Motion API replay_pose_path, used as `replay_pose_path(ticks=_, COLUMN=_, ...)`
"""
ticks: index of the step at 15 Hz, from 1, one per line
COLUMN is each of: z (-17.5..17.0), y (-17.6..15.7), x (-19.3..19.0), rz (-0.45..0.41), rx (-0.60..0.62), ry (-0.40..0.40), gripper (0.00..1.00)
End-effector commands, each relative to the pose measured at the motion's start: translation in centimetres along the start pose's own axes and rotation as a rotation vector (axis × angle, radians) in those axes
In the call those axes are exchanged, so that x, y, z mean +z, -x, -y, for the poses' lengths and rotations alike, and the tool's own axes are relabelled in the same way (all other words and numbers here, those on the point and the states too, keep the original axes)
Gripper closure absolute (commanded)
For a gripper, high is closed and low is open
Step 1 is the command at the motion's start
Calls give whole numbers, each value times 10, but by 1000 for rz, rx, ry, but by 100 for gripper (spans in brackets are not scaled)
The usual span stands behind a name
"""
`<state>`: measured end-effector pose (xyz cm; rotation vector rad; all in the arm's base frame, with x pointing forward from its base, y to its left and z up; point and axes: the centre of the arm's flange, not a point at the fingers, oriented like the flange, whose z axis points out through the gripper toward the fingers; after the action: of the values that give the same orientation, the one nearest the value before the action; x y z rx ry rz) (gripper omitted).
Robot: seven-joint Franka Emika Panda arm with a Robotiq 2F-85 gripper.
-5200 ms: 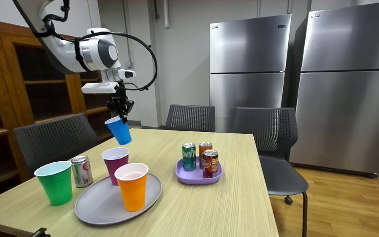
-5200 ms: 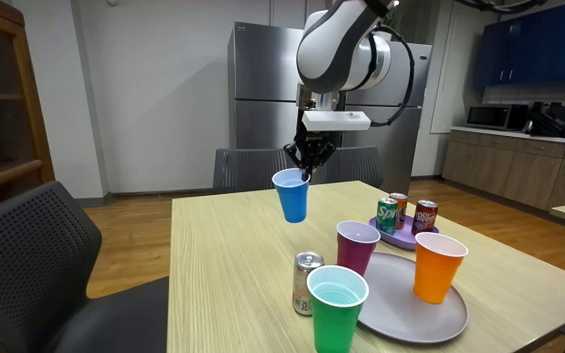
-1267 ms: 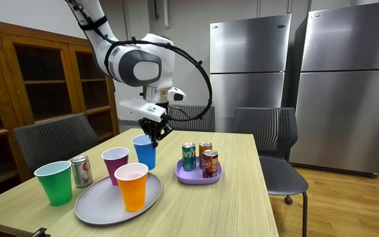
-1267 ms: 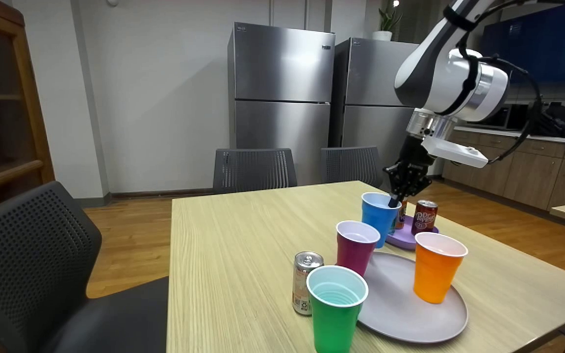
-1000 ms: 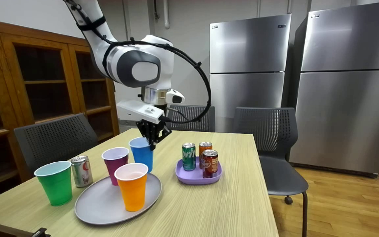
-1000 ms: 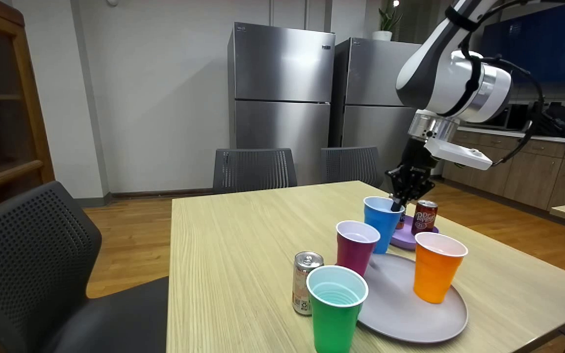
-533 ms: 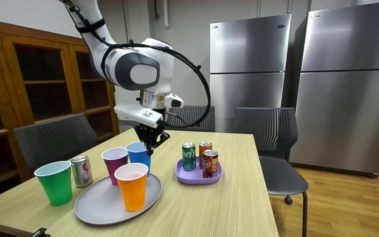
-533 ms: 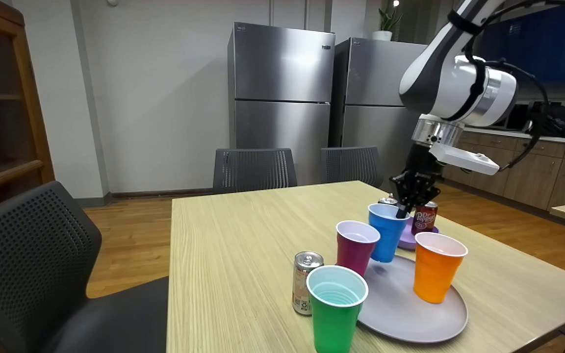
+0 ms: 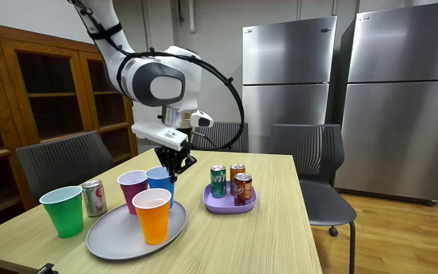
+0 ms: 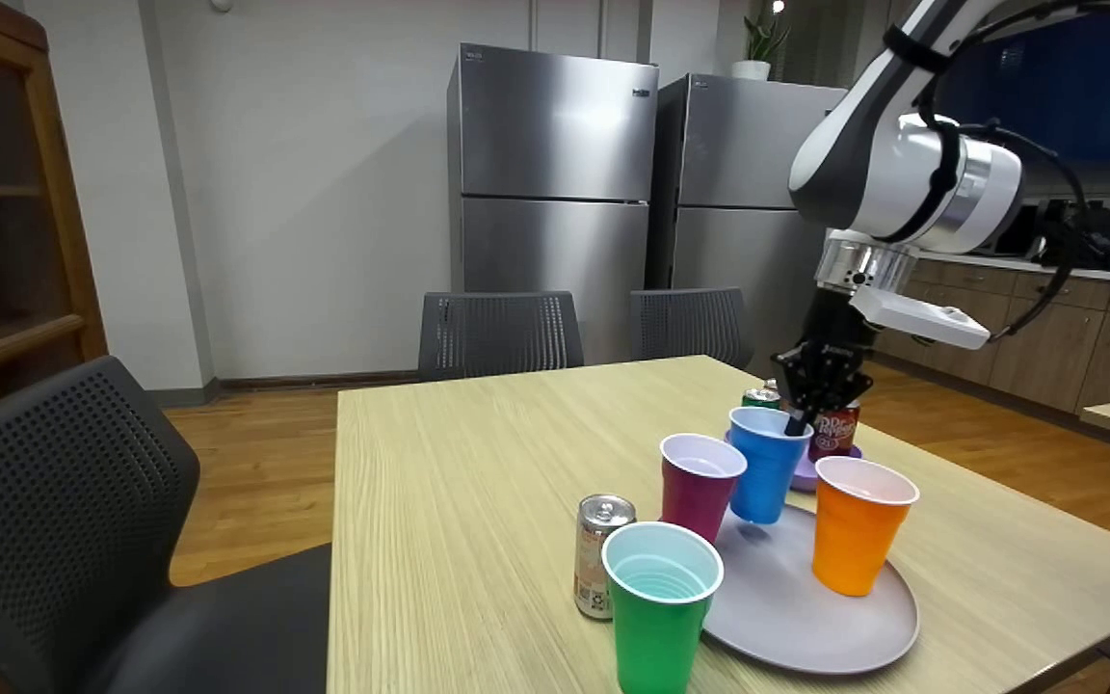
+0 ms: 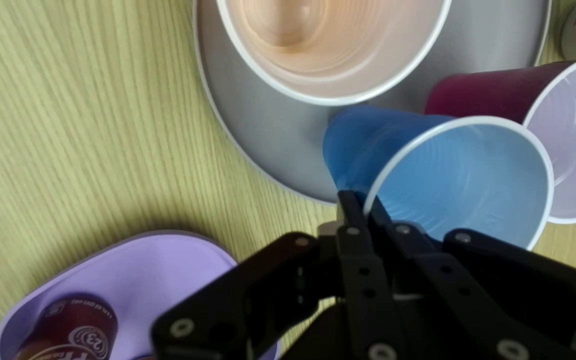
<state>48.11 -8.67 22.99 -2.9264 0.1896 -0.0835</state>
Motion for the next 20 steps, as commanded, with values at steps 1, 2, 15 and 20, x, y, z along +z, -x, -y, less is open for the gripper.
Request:
replay_pose_path(ticks=1, z=1, y=8, x=-9, rz=12, rx=-7, ry=1, gripper=99)
replay_pose_path(ticks=2, z=1, y=8, x=-8, rz=13, rx=-6, ry=0, gripper=99)
replay_pose_path(ticks=15, z=-2, y=11, x=-5, rz=23, rx=-1, ry=-1, gripper=68)
replay_pose_path(ticks=20, z=-3, y=11, x=-5, rz=22, rx=1, ry=0, gripper=42)
